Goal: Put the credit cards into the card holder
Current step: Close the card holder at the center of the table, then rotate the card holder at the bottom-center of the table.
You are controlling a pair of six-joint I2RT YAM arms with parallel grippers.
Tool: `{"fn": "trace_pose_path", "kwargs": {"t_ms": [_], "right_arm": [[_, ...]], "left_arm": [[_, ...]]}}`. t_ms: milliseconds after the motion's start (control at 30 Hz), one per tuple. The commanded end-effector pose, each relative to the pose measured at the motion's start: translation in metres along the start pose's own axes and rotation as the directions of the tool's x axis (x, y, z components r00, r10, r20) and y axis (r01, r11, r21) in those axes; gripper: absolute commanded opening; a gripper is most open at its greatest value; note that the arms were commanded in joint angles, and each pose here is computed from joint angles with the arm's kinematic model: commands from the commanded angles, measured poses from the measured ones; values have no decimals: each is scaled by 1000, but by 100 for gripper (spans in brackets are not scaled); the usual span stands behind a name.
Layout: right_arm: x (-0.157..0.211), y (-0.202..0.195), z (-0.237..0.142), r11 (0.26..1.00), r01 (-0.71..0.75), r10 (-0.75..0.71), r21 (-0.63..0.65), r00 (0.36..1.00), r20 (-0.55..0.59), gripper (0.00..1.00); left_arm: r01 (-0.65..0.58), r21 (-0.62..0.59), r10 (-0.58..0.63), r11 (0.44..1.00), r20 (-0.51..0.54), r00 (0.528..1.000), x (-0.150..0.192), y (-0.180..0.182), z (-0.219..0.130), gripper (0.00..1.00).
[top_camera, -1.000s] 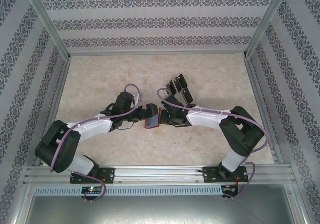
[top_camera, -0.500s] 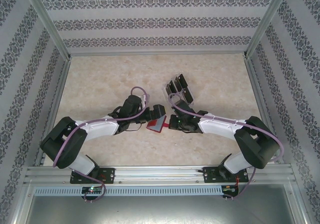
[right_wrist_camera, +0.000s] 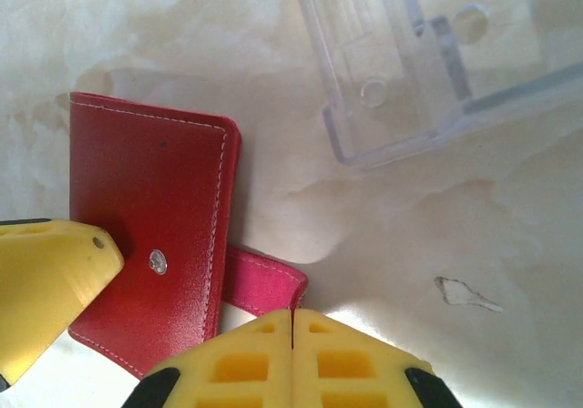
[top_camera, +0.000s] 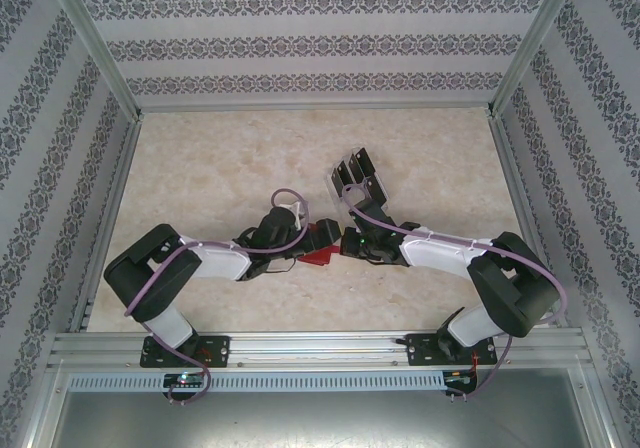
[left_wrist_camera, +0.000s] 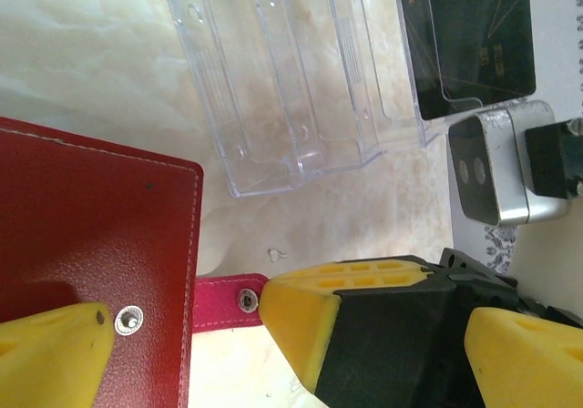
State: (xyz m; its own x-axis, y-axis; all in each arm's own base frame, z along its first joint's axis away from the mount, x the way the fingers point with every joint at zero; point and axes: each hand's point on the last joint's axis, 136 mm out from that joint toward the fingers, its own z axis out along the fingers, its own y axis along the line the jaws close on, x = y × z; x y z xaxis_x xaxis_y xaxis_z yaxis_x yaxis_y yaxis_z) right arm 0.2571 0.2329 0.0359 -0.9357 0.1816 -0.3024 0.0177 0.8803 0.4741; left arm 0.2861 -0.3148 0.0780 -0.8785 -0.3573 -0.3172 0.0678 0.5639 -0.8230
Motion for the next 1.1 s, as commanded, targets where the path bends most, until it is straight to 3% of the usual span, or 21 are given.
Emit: {"fn": "trace_pose_path", "kwargs": {"t_ms": [0, 300, 467, 567, 667, 833, 967, 1067], "right_arm": [[-7, 10, -2, 998, 41, -40, -47, 999, 7, 0], [-4, 43, 0, 982, 105, -110, -154, 994, -23, 0], [2, 52, 7, 978, 134, -144, -160, 988, -53, 0], [3, 48, 11, 981, 126, -136, -147, 989, -60, 0], [3, 46, 9, 983, 124, -132, -137, 990, -54, 0], [1, 37, 1, 987, 124, -128, -102, 991, -41, 0], [-2, 28, -4, 992, 111, -113, -61, 993, -39, 0], [-2, 23, -5, 994, 104, -105, -44, 994, -39, 0]], "left_arm": [[21, -101, -17, 995, 44, 999, 6, 20, -11, 100], [18, -209, 11, 978, 134, 991, 17, 36, -51, 100], [-5, -211, 33, 978, 133, 991, 25, 28, -53, 100], [-20, -235, 60, 972, 163, 985, 16, 24, -60, 100], [-68, -336, 133, 939, 173, 976, 1, 22, -78, 100], [-152, -492, 218, 857, 78, 973, -31, 36, -97, 100], [-231, -499, 235, 835, -56, 970, -48, 52, -88, 100], [-360, -489, 314, 794, -176, 933, -55, 53, -75, 100]]}}
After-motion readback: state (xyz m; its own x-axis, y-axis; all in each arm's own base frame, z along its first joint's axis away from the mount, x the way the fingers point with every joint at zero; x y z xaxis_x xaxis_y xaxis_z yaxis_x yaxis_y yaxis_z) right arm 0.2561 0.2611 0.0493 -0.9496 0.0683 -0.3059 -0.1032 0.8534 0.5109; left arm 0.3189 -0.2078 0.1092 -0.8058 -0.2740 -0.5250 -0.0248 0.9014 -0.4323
